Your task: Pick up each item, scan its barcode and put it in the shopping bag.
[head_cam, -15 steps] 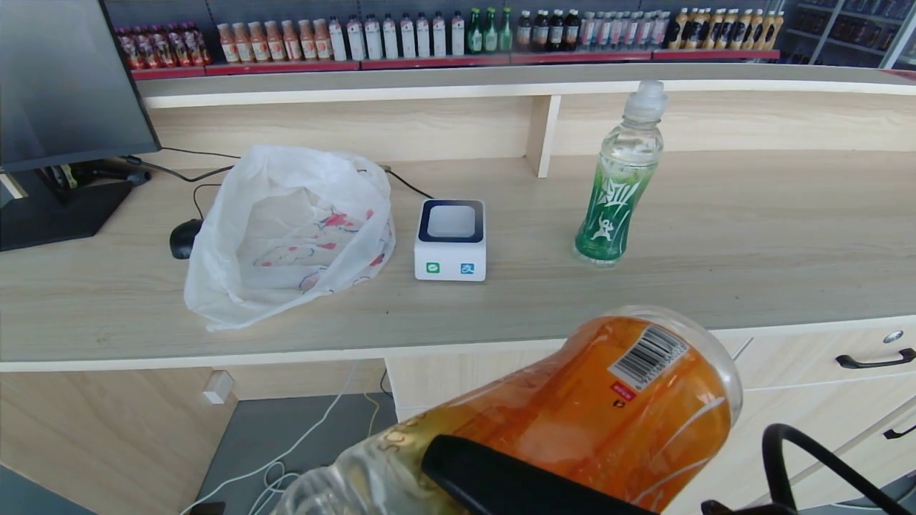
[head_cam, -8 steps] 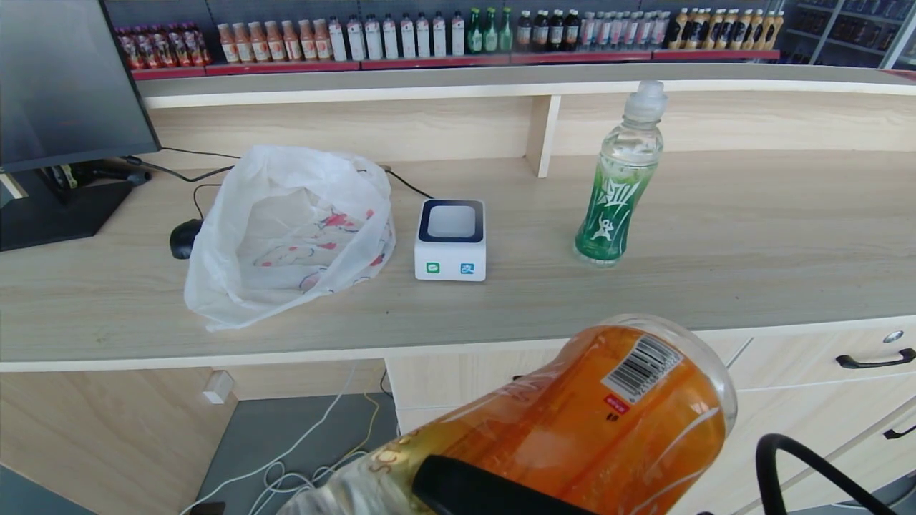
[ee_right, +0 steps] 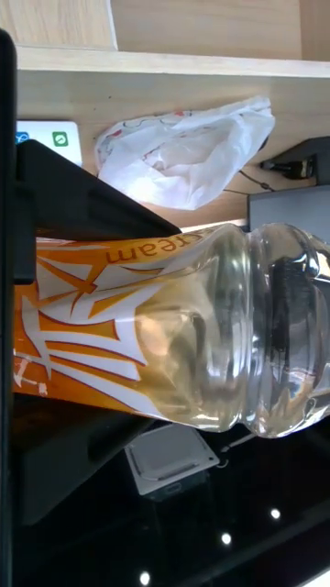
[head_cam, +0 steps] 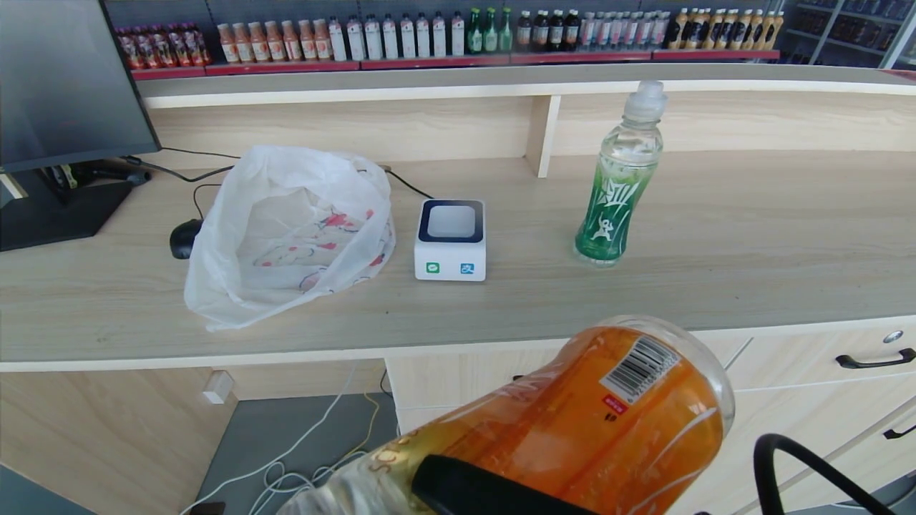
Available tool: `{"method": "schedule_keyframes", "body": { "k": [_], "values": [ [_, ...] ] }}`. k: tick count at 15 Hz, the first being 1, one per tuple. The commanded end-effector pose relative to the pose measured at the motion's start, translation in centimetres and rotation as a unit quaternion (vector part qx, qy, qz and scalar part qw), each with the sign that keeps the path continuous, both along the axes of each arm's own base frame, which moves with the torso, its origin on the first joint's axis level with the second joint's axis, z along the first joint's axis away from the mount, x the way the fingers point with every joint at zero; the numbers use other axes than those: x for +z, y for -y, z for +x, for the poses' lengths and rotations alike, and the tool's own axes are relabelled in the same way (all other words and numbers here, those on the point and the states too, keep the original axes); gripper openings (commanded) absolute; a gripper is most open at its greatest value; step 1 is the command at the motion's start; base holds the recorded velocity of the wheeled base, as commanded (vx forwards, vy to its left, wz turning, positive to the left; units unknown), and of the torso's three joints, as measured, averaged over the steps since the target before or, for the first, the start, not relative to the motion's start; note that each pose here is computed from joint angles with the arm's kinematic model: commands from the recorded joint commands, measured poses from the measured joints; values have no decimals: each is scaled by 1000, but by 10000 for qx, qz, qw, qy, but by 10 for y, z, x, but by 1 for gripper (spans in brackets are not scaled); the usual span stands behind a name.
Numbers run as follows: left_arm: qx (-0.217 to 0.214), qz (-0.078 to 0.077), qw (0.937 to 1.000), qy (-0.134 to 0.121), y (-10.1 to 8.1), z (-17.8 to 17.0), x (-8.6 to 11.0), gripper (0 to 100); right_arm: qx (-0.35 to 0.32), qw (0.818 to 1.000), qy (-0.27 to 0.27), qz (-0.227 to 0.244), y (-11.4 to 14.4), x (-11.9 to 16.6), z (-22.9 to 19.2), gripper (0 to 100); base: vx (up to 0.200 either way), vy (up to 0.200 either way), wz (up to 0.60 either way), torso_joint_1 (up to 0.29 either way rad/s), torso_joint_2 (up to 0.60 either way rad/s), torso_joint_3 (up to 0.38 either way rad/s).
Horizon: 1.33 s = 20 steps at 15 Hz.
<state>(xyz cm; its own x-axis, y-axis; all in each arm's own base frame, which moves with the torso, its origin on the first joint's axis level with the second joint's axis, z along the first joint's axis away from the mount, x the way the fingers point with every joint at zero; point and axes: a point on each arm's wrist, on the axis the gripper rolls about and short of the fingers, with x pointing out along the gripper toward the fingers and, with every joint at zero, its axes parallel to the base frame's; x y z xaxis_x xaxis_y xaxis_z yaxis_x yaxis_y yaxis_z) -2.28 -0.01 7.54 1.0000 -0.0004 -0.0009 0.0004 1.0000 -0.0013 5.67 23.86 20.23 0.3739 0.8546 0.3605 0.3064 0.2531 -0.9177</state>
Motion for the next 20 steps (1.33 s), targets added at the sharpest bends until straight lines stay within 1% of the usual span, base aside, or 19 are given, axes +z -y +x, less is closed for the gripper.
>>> {"method": "schedule_keyframes", "body": {
  "k": [1,3,5,6,8,9,10,11,12,14,16,17,18,19,20],
  "values": [
    [2,-1,10000,4,0,0,0,100,68,9998,-148,109,0,2,0,0,0,0,0,0,0,0],
    [-6,-1,10000,4,0,0,0,100,232,9976,-603,260,1,0,1,0,0,0,0,0,0,0],
    [2,-1,10000,-3,0,0,0,100,295,9955,-826,353,6,-1,1,0,0,0,0,0,0,0],
    [2,-1,10000,-3,0,0,0,100,332,9937,-975,447,10,1,2,0,0,0,0,0,0,0],
    [2,-1,10000,-3,0,0,0,100,531,9851,-1480,701,22,2,0,0,0,0,0,0,0,0],
    [2,-1,10000,-3,0,0,0,100,736,9703,-2137,858,28,-5,0,0,0,0,0,0,0,0],
    [2,-1,10000,4,0,0,0,100,870,9578,-2578,930,28,-10,0,0,0,0,0,0,0,0],
    [2,-1,10000,-3,0,0,0,100,1019,9384,-3142,1016,28,-18,0,0,0,0,0,0,0,0],
    [2,-1,10000,4,0,0,0,100,1071,9322,-3286,1075,28,-18,0,0,0,0,0,0,0,0],
    [2,-1,10000,4,0,0,0,100,984,9282,-3377,1210,28,-17,6,0,0,0,0,0,0,0],
    [2,-1,10000,-3,0,0,0,100,983,9193,-3578,1310,32,-18,9,0,0,0,0,0,0,0],
    [2,-1,10000,-3,0,0,0,100,994,9087,-3834,1316,31,-24,10,0,0,0,0,0,0,0],
    [2,-1,10000,-3,0,0,0,100,909,8914,-4166,1537,30,-26,18,0,0,0,0,0,0,0],
    [2,-1,10000,4,0,0,0,100,883,8726,-4427,1864,27,-23,27,0,0,0,0,0,0,0],
    [2,-1,10000,4,0,0,0,100,919,8492,-4733,2154,20,-22,31,0,0,0,0,0,0,0]
  ]
}}
